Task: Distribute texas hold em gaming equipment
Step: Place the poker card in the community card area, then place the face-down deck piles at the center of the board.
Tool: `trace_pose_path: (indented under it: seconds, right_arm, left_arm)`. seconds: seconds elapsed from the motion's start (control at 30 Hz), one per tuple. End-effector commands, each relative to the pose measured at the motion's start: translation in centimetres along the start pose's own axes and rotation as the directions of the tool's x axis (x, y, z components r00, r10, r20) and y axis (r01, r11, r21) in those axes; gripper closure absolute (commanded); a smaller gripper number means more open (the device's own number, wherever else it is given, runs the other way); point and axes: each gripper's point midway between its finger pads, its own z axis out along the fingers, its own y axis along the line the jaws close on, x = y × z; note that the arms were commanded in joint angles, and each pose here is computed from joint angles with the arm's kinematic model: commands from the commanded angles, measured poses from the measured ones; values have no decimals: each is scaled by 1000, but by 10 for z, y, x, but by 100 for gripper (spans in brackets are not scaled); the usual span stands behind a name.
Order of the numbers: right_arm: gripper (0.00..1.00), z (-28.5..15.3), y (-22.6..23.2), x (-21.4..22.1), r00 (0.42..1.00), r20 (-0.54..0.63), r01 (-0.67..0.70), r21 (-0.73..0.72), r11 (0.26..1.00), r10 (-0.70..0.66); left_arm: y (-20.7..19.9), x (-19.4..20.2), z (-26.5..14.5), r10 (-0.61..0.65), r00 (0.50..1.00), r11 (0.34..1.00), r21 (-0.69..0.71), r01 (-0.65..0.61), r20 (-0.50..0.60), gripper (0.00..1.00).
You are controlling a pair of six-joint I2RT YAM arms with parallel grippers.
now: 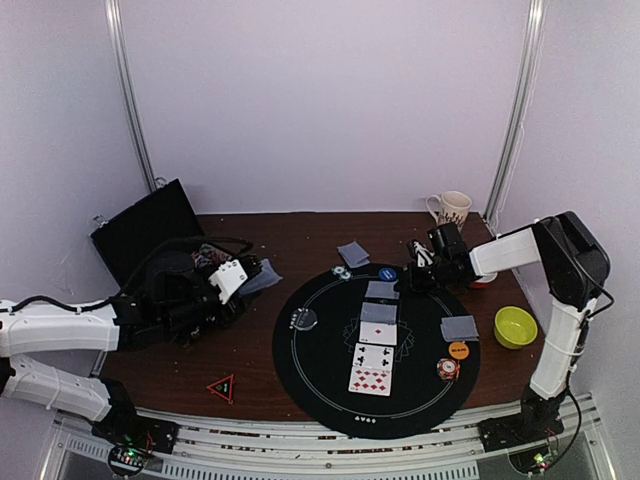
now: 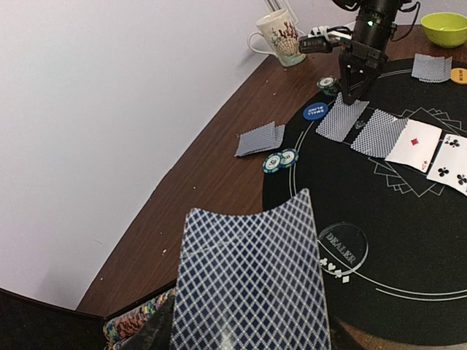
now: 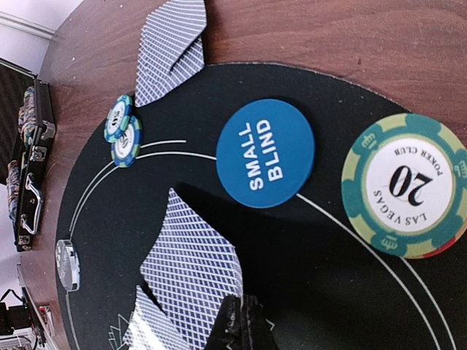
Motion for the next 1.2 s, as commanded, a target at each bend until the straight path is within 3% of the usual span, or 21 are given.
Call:
trace_pose_path:
  seconds: [0.0,0.1,0.2,0.43,0.6,0.7,0.83,0.93,1.03,1.13,1.17]
  right_arm:
    - [100,6,-8,-2,1000,4,-1,19,1000,1]
    - [100,7,-9,2,1000,-20,2,26,1000,-2]
    - [84,7,-9,5,999,-35,-3,28,1000,4]
    - [64,-19,-3,-13,1000,7,24,88,996,-25]
    - [47,-50,18,-26,996,29,86,105,991,-90]
    - [46,-73,32,-37,991,65,112,109,988,-119]
    - [42,-108,51,-54,976,147,144,117,983,-161]
    - [36,-129,63,-66,960,199,174,117,978,-195]
    - [30,-144,71,-73,948,214,213,121,970,-235]
    - [4,-161,74,-81,928,256,240,141,960,-270]
    - [1,-169,77,-85,918,283,245,144,959,-278]
  left_arm:
    - [7,-5,0,-37,998,998,-47,39,42,48]
    - [7,0,2,-67,997,996,-56,69,33,48]
    - [6,8,4,-110,994,991,-70,111,19,48]
    - [4,39,14,-204,978,972,-128,197,-38,47]
    - [-1,50,33,-224,969,973,-85,216,-100,46]
    - [-8,72,44,-325,921,946,-84,314,-215,49]
    - [-15,101,40,-559,783,829,-202,522,-273,50]
    - [-23,112,43,-597,764,801,-230,552,-245,48]
    - [-41,120,54,-542,786,840,-208,500,-297,46]
    - [-56,130,61,-488,802,873,-194,448,-344,41]
    - [-56,135,61,-494,794,870,-208,448,-354,39]
